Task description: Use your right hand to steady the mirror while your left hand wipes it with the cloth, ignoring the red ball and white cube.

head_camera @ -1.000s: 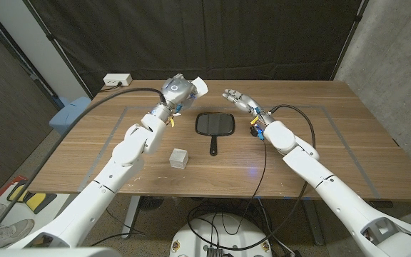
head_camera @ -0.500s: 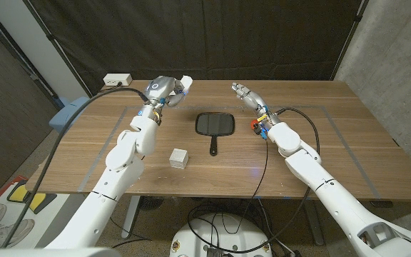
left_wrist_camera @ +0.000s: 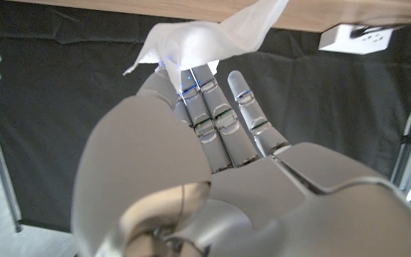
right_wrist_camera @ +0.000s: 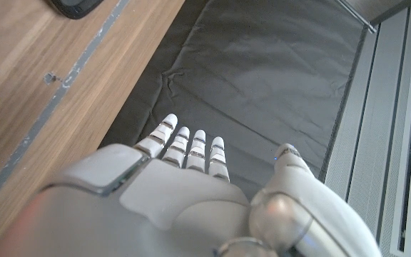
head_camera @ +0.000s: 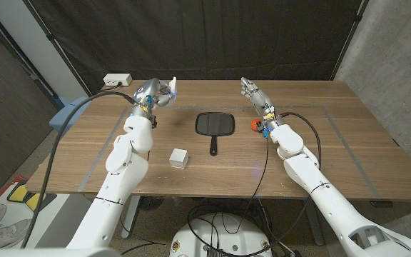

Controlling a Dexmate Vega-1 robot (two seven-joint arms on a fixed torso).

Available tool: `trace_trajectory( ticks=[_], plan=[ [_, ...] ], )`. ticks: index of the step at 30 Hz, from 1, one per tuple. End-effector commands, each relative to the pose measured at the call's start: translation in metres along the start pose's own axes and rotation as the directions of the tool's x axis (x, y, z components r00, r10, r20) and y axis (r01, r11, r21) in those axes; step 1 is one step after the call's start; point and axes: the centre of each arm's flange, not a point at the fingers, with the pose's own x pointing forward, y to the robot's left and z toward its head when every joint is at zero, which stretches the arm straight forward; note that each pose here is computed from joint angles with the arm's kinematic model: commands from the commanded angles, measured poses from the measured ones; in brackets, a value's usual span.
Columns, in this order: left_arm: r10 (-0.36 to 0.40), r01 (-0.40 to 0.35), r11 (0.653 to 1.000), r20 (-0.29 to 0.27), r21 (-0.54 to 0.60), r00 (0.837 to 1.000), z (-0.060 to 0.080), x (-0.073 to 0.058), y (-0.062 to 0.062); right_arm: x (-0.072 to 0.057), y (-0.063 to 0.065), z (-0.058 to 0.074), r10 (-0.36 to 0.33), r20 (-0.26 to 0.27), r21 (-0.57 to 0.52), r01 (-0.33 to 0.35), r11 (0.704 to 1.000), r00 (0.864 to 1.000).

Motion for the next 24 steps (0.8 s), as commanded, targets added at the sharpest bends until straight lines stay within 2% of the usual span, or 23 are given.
trace_trajectory(
  ticks=[1,8,16,18,20,24],
  plan=[
    [-0.107,0.105,0.994,-0.148,-0.02,0.983,-0.014,0.003,-0.001,-0.006,-0.009,-0.002,-0.081,0.032,0.086,0.078,0.993,0.996],
    [-0.178,0.182,0.983,-0.163,0.009,0.97,-0.017,0.009,-0.003,-0.01,-0.01,-0.002,-0.11,0.04,0.095,0.106,0.99,0.993],
    [-0.242,0.247,0.969,-0.125,0.023,0.962,-0.018,0.012,-0.002,-0.014,-0.006,-0.001,-0.128,0.041,0.09,0.124,0.988,0.991],
    [-0.255,0.259,0.966,-0.104,0.021,0.961,-0.019,0.011,-0.001,-0.016,-0.004,-0.001,-0.131,0.041,0.088,0.127,0.988,0.991],
    [-0.25,0.251,0.968,-0.059,0.005,0.966,-0.022,0.008,0.0,-0.017,-0.002,0.0,-0.139,0.039,0.088,0.135,0.987,0.99],
    [-0.218,0.218,0.976,-0.008,-0.02,0.976,-0.024,0.003,0.003,-0.02,0.001,0.001,-0.144,0.042,0.085,0.14,0.987,0.989]
  ],
)
